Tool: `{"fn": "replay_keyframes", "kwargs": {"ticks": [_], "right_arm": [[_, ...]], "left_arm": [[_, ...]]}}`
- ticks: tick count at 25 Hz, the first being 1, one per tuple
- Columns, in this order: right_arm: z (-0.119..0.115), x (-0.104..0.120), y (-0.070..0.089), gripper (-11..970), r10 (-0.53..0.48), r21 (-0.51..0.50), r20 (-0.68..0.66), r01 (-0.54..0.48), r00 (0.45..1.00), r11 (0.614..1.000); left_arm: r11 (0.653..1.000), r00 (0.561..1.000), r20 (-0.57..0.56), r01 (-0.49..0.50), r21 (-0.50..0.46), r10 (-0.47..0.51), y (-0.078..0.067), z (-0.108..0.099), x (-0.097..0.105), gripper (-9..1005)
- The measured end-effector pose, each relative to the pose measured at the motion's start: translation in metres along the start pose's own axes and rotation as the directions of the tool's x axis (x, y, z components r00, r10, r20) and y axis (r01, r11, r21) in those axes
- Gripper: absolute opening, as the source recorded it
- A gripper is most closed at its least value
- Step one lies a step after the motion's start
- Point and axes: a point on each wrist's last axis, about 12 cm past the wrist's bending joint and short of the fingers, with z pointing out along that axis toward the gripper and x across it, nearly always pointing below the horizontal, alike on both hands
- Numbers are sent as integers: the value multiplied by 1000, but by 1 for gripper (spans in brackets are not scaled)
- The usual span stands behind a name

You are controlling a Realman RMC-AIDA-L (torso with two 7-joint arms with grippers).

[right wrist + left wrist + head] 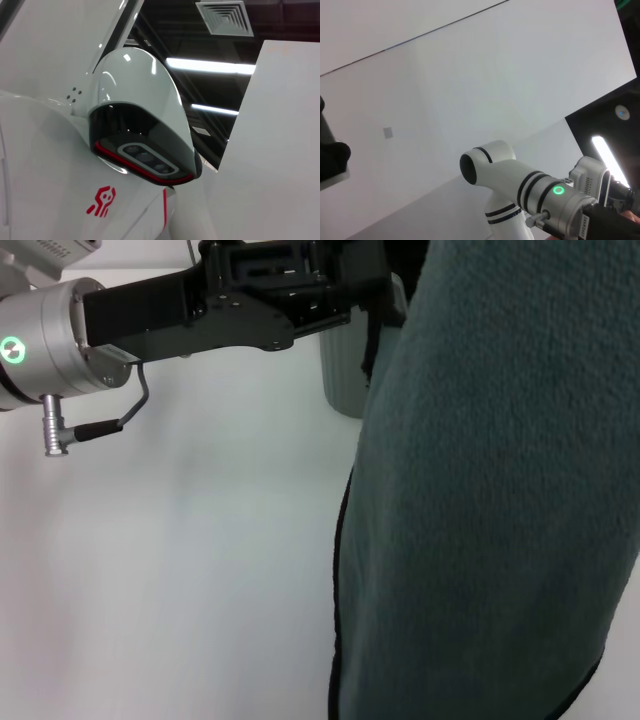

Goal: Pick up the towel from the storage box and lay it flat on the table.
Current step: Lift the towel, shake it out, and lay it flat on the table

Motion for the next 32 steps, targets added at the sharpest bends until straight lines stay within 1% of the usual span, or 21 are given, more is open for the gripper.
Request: {"fn": "replay_keyframes", "kwargs": {"ticks": [15,21,23,28,32], "right_arm": [[0,1,0,32,2,2,1,-2,1000,1000],[0,3,0,32,7,1,-1,-7,1000,1000],[0,3,1,32,10,5,0,-10,1000,1000],[-5,7,2,33,27,38,16,-28,1000,999],[-14,11,8,33,44,87,31,-47,999,995]], "left_arm": [[1000,999,-38,-3,-5,3,1,5,1,238],[1000,998,-47,-30,-3,29,2,8,1,176],[999,999,-41,-35,-4,34,2,7,2,44],[998,998,-21,-58,-5,57,3,4,4,34],[997,998,-2,-70,-15,70,4,0,4,27]]}}
